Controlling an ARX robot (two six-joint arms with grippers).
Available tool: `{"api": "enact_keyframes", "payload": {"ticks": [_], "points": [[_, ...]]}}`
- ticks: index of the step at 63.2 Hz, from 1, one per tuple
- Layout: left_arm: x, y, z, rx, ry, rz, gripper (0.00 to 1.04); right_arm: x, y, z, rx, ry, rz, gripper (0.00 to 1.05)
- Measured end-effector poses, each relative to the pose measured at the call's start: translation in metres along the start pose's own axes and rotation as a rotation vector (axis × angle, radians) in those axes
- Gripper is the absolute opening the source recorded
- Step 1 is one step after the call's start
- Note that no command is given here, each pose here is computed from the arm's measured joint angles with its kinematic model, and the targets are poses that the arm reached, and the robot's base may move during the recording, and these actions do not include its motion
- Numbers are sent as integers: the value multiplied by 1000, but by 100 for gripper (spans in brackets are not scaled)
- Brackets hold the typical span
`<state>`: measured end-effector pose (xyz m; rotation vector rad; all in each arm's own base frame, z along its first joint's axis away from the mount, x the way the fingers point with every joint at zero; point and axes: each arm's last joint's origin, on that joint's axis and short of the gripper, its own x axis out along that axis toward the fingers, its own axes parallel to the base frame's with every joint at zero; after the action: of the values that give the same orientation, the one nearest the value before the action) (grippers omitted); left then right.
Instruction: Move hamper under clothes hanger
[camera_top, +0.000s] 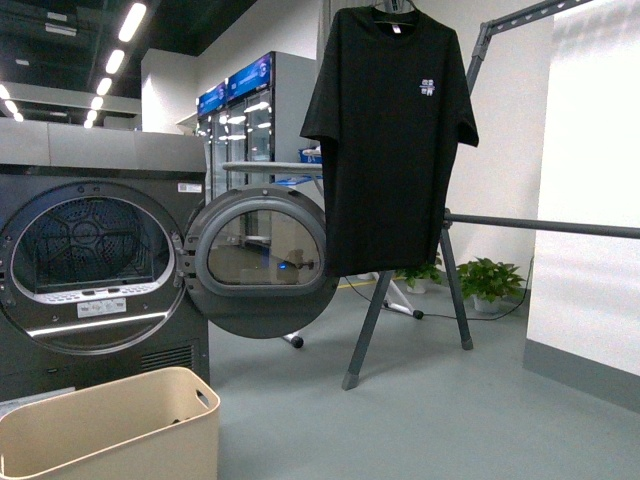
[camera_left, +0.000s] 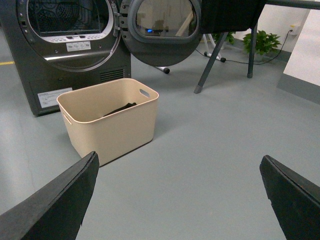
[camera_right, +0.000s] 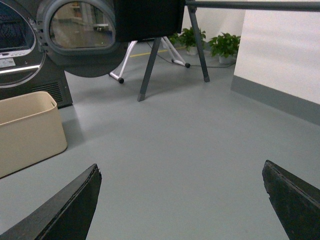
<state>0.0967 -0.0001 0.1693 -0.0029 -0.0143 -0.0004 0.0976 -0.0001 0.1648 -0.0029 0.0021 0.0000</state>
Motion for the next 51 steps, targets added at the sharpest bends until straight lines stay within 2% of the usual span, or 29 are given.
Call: {"api": "enact_keyframes", "payload": {"ticks": [51], "points": [[0, 0, 0, 0, -2, -1, 98, 0, 0, 0, 0, 0, 0, 97]]}}
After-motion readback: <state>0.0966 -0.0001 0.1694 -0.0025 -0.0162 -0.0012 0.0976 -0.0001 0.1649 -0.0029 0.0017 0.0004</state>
